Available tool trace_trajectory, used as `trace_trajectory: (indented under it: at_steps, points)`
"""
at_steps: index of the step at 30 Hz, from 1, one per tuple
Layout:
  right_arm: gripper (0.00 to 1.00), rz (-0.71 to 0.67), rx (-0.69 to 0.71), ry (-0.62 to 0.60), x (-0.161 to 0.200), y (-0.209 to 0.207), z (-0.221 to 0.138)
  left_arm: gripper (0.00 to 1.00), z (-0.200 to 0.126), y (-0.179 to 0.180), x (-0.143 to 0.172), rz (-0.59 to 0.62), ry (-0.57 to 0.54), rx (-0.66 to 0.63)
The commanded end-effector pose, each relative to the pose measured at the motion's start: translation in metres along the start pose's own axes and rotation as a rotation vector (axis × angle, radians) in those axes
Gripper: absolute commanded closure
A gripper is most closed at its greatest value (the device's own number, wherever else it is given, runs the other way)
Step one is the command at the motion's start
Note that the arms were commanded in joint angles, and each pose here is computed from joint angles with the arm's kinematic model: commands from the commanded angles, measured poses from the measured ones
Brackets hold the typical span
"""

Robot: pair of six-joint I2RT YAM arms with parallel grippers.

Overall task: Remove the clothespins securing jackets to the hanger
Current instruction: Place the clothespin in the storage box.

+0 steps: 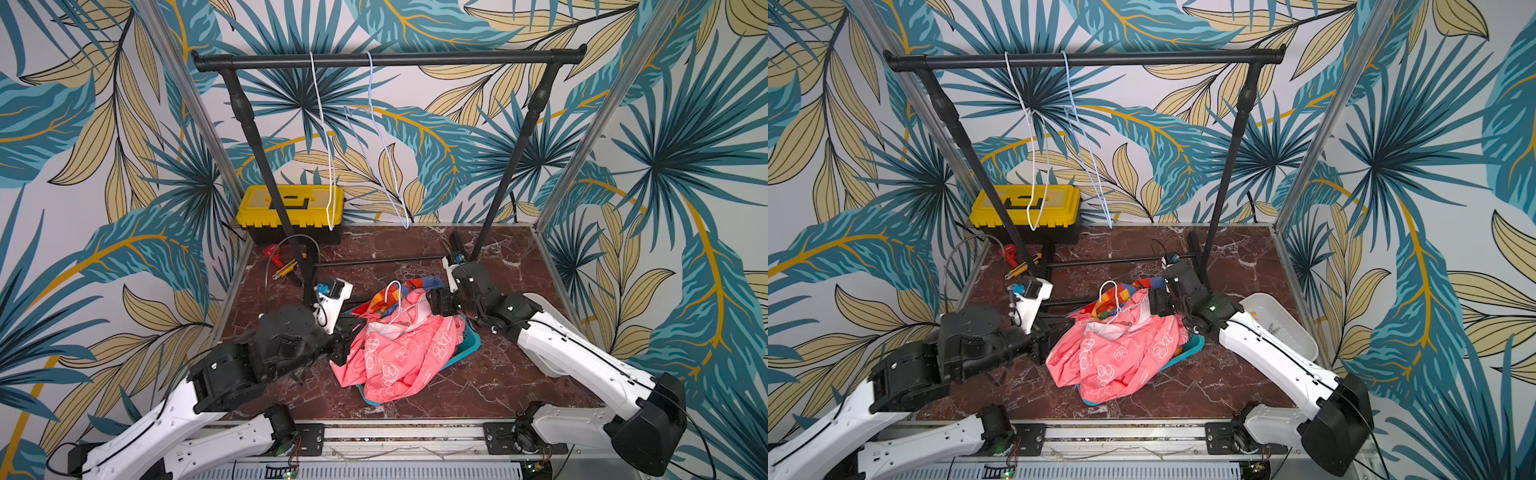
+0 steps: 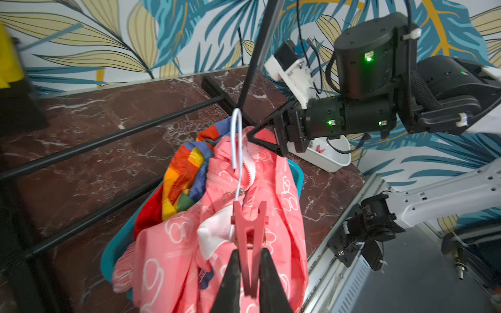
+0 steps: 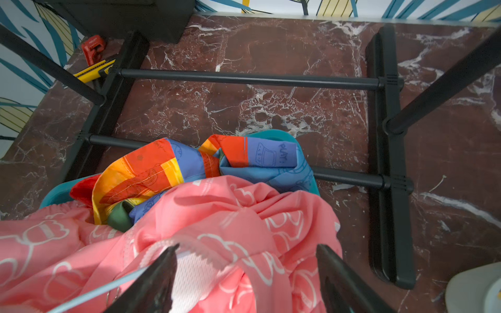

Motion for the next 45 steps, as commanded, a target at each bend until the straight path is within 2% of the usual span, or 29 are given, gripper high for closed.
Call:
trace_trajectory:
  at_steps: [1, 4, 8, 15, 17, 20, 24, 30, 37, 45]
  points:
    - [0.19, -0.067, 0.028, 0.065, 0.005, 0.0, 0.003, 0.94, 0.019, -0.029, -0.032, 0.021, -0.068, 0.154]
    - [0.19, -0.057, -0.026, 0.031, -0.003, 0.007, -0.012, 0.96, 0.034, -0.039, -0.046, 0.022, -0.068, 0.208]
    - [0.19, -0.08, -0.023, -0.015, -0.007, -0.005, -0.053, 0.95, 0.048, -0.041, -0.06, -0.022, -0.064, 0.283]
    - [0.3, -0.252, -0.146, -0.048, 0.015, 0.002, -0.103, 0.95, 0.084, -0.034, -0.07, -0.102, -0.004, 0.413]
    - [0.32, -0.31, -0.118, -0.089, 0.013, 0.004, -0.111, 0.95, 0.095, -0.031, -0.069, -0.098, 0.021, 0.433]
    - [0.32, -0.383, -0.068, -0.101, 0.012, 0.006, -0.112, 0.95, 0.109, -0.021, -0.067, -0.126, 0.052, 0.443]
    - [0.32, -0.475, 0.005, -0.116, 0.007, 0.017, -0.105, 0.96, 0.117, -0.027, -0.062, -0.121, 0.091, 0.52]
    - [0.31, -0.596, 0.107, -0.175, -0.005, 0.034, -0.099, 0.96, 0.125, -0.026, -0.047, -0.139, 0.13, 0.522]
    - [0.31, -0.603, 0.07, -0.235, -0.02, 0.043, -0.112, 0.96, 0.125, -0.024, -0.036, -0.141, 0.15, 0.516]
    - [0.32, -0.629, 0.031, -0.207, -0.019, 0.054, -0.111, 0.96, 0.128, -0.025, -0.032, -0.136, 0.159, 0.521]
Point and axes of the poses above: each gripper's point midway between its finger pads, its own z axis out along the fingers, its own y axis along the line the jaws close on, x = y × z, the point moved 1 cm from there along -z, back along the fingers, and after that the axes turned 11 degrees about z, right-handed, at the moved point
